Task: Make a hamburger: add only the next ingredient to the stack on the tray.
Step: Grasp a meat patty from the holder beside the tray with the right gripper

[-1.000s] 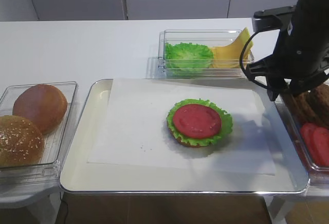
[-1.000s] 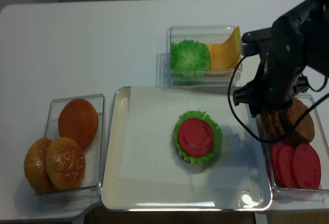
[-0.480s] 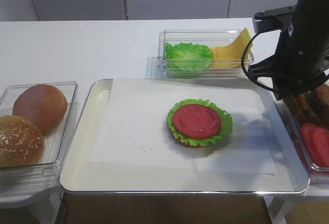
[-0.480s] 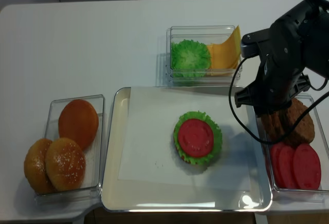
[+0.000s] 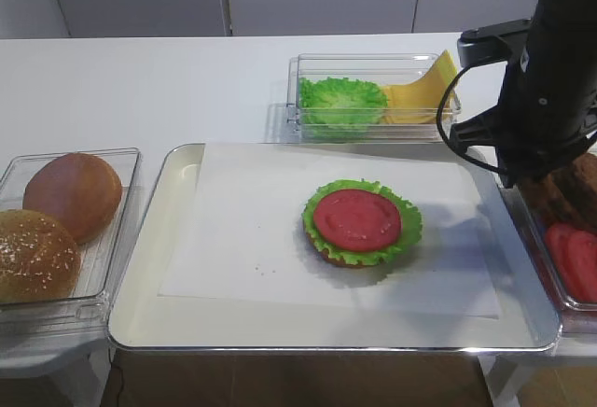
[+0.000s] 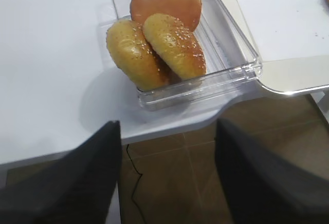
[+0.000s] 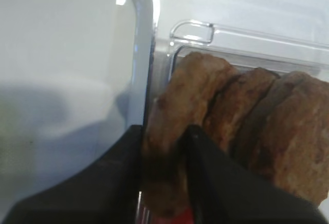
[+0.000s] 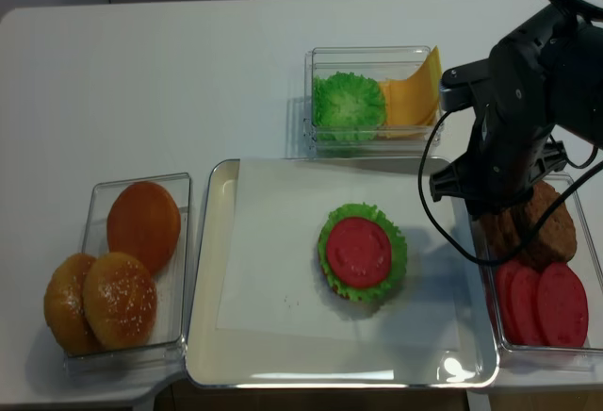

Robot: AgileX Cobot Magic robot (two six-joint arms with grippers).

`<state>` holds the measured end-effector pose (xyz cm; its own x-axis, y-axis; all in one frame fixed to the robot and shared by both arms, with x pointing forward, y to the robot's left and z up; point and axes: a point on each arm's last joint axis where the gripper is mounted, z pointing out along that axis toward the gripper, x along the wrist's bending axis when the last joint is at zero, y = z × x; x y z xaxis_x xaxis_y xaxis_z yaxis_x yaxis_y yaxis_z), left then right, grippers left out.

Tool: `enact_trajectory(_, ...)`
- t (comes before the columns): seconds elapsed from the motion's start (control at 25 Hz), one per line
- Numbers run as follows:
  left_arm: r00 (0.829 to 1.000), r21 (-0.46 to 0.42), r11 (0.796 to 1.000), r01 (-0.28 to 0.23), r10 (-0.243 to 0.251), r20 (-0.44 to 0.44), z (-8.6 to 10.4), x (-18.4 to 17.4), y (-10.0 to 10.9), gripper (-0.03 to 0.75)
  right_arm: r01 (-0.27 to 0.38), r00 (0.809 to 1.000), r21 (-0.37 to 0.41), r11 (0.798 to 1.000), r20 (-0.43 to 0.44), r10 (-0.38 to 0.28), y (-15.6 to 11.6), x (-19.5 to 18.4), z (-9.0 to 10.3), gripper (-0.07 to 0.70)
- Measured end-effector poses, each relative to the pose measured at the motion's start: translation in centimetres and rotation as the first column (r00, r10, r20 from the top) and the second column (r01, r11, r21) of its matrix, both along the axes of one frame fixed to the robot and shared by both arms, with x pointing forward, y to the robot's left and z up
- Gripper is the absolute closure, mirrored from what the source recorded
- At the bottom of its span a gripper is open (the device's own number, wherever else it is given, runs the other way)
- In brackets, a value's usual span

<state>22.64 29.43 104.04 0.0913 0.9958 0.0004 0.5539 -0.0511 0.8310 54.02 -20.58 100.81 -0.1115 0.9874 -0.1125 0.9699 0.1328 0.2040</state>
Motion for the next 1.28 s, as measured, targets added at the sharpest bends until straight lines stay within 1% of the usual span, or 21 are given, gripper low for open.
enact_trajectory(0.08, 1.0, 0.0, 1.0, 0.0, 0.0, 0.0, 0.0, 0.0, 0.0, 0.288, 0.002, 1.0, -0.003, 1.0, -0.003, -0.002, 0.0, 0.0, 0.0, 0.471)
enact_trajectory(0.12, 1.0, 0.0, 1.0, 0.0, 0.0, 0.0, 0.0, 0.0, 0.0, 0.288, 0.002, 1.0, -0.007, 1.0, -0.005, -0.002, -0.1, 0.0, 0.1, 0.482)
enact_trajectory(0.48, 1.0, 0.0, 1.0, 0.0, 0.0, 0.0, 0.0, 0.0, 0.0, 0.288, 0.003, 1.0, -0.007, 1.0, 0.003, -0.003, -0.1, -0.1, 0.4, 0.486)
enact_trajectory(0.56, 1.0, 0.0, 1.0, 0.0, 0.0, 0.0, 0.0, 0.0, 0.0, 0.288, 0.01, 1.0, -0.003, 1.0, 0.012, -0.01, -0.2, -0.3, 0.8, 0.489)
enact_trajectory(0.84, 1.0, 0.0, 1.0, 0.0, 0.0, 0.0, 0.0, 0.0, 0.0, 0.288, 0.028, 0.997, 0.039, 0.999, 0.074, -0.031, -0.5, -1.4, 3.3, 0.507)
enact_trajectory(0.96, 1.0, 0.0, 1.0, 0.0, 0.0, 0.0, 0.0, 0.0, 0.0, 0.288, 0.031, 0.993, 0.07, 0.997, 0.114, -0.039, -0.7, -2.3, 4.9, 0.507)
enact_trajectory(1.08, 1.0, 0.0, 1.0, 0.0, 0.0, 0.0, 0.0, 0.0, 0.0, 0.288, 0.028, 0.985, 0.092, 0.995, 0.169, -0.044, -1.1, -3.5, 6.8, 0.507)
enact_trajectory(1.2, 1.0, 0.0, 1.0, 0.0, 0.0, 0.0, 0.0, 0.0, 0.0, 0.288, 0.006, 0.976, 0.109, 0.994, 0.217, -0.03, -1.1, -5.0, 8.7, 0.507)
enact_trajectory(1.28, 1.0, 0.0, 1.0, 0.0, 0.0, 0.0, 0.0, 0.0, 0.0, 0.288, -0.033, 0.969, 0.119, 0.992, 0.247, 0.003, -0.5, -6.1, 9.7, 0.507)
